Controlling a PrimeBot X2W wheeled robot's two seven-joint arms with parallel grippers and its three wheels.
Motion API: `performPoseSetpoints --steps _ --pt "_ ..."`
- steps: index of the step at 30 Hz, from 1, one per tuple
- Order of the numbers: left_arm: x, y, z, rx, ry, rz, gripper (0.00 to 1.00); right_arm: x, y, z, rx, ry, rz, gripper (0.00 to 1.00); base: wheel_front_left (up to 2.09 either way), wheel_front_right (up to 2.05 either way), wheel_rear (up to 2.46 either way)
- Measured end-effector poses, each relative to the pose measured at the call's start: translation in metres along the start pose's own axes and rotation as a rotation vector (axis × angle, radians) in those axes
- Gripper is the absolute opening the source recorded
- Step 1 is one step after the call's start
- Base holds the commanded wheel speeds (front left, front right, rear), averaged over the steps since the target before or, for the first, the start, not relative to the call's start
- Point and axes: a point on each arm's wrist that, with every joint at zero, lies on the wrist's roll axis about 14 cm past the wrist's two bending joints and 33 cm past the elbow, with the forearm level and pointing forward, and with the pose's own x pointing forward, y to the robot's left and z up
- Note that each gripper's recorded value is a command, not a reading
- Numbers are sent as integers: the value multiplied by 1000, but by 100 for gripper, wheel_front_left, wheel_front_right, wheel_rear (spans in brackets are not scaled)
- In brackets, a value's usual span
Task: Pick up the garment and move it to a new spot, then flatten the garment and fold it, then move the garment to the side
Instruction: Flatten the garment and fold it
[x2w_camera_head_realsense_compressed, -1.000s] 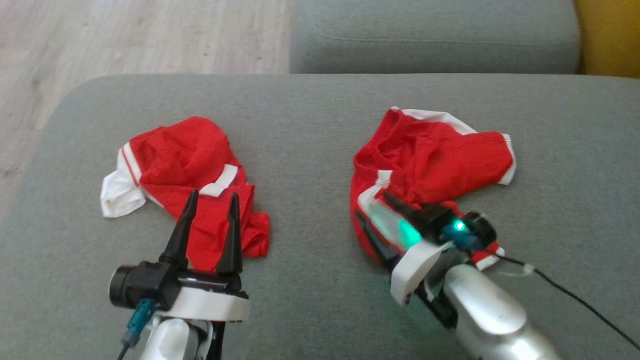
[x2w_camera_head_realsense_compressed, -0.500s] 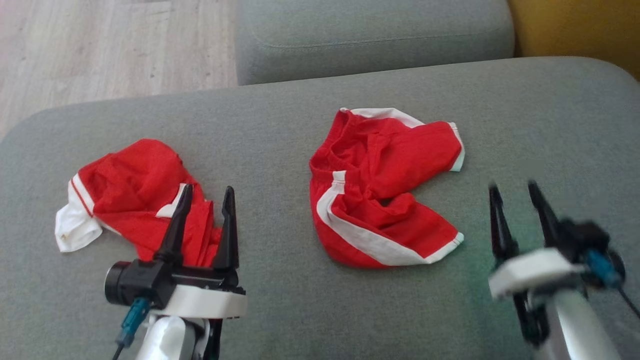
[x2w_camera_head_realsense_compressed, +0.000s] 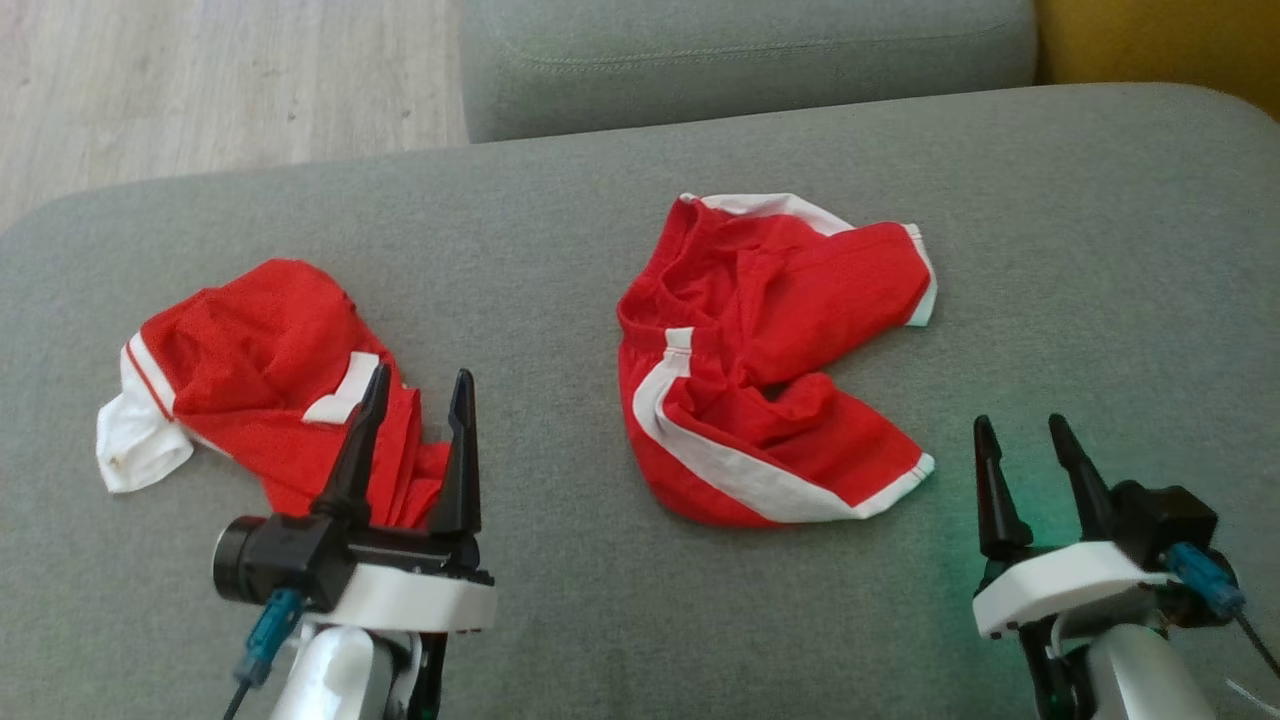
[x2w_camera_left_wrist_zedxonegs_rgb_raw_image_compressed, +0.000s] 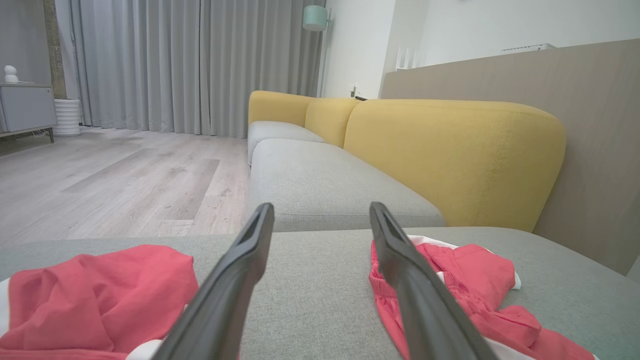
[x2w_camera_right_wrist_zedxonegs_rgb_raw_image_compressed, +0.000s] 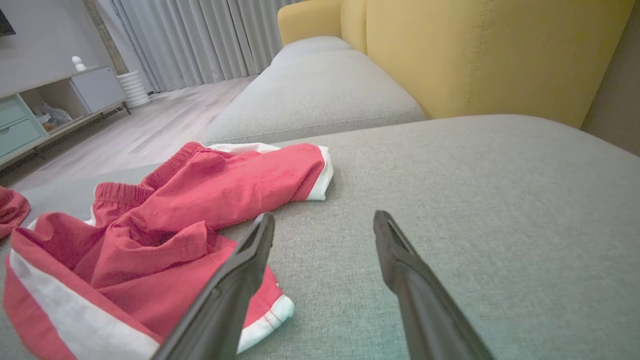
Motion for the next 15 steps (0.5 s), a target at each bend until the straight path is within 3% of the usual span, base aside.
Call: performPoseSetpoints --steps 15 --pt "-5 20 -6 10 20 55 100 19 32 -67 6 302 92 100 0 0 0"
